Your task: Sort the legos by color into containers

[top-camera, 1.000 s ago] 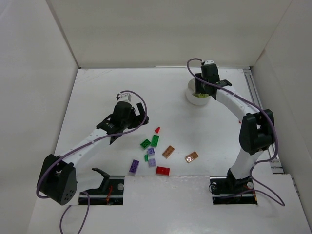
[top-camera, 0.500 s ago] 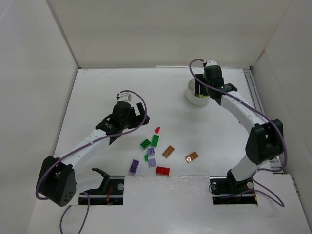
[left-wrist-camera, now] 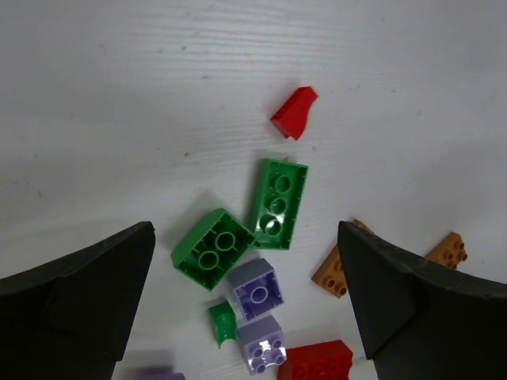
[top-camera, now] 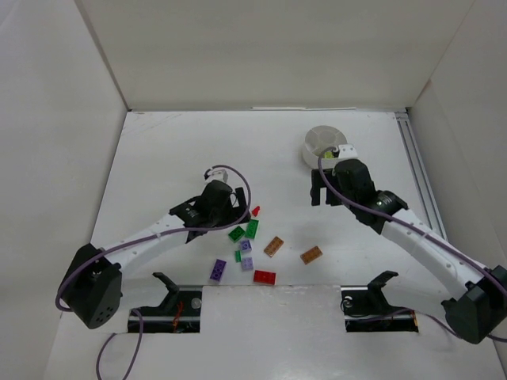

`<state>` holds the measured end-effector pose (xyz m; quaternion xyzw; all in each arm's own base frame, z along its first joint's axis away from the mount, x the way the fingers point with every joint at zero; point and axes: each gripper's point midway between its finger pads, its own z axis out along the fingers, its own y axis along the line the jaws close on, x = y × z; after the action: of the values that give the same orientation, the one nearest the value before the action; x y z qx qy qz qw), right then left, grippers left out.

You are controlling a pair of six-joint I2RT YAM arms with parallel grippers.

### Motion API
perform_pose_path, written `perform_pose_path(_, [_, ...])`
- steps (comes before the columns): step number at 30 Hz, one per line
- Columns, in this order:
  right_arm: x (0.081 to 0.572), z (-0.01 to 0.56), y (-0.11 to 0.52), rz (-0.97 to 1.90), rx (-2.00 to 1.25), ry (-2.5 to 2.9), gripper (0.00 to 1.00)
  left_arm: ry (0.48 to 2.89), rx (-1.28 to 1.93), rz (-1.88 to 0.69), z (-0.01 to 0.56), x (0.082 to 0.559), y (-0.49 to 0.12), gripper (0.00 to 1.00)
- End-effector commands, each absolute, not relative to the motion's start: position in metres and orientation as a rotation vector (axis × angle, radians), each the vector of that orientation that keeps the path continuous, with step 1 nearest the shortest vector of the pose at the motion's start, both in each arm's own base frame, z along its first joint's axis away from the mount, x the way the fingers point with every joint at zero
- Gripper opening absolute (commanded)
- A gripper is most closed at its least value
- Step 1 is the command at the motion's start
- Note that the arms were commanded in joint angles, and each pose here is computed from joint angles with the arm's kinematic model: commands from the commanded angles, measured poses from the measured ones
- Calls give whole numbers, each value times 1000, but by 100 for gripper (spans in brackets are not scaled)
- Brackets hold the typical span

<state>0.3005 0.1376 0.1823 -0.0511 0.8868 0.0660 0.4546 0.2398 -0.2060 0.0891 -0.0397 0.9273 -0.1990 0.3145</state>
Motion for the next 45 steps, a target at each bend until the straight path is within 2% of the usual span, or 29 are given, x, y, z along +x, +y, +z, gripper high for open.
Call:
perform_pose_path(1, [277, 176, 138, 198, -80, 2207, 100, 2513, -303, -355, 66, 224, -173, 99])
perform_pose_path(10, [263, 172, 129, 180, -26, 2211, 100, 2543, -271, -415, 55, 212, -187, 85])
perform_pose_path(18, [260, 165, 128, 158, -38, 2234, 100, 2593, -294, -370, 40, 205, -188, 84])
perform_pose_path(26, [260, 159, 125, 138, -20, 2235, 100, 2622, -257, -165, 22, 201, -186, 75])
perform_pose_path(34, [259, 155, 124, 138, -13, 2244, 100, 2613, -246, -145, 21, 205, -190, 56])
perform_pose_path(40, [258, 157, 122, 128, -8, 2240, 100, 2600, -200, -200, 30, 205, -197, 34])
perform_pose_path(45, [257, 162, 131, 187, -95, 2216, 100, 2527, -155, -348, 58, 211, -212, 27])
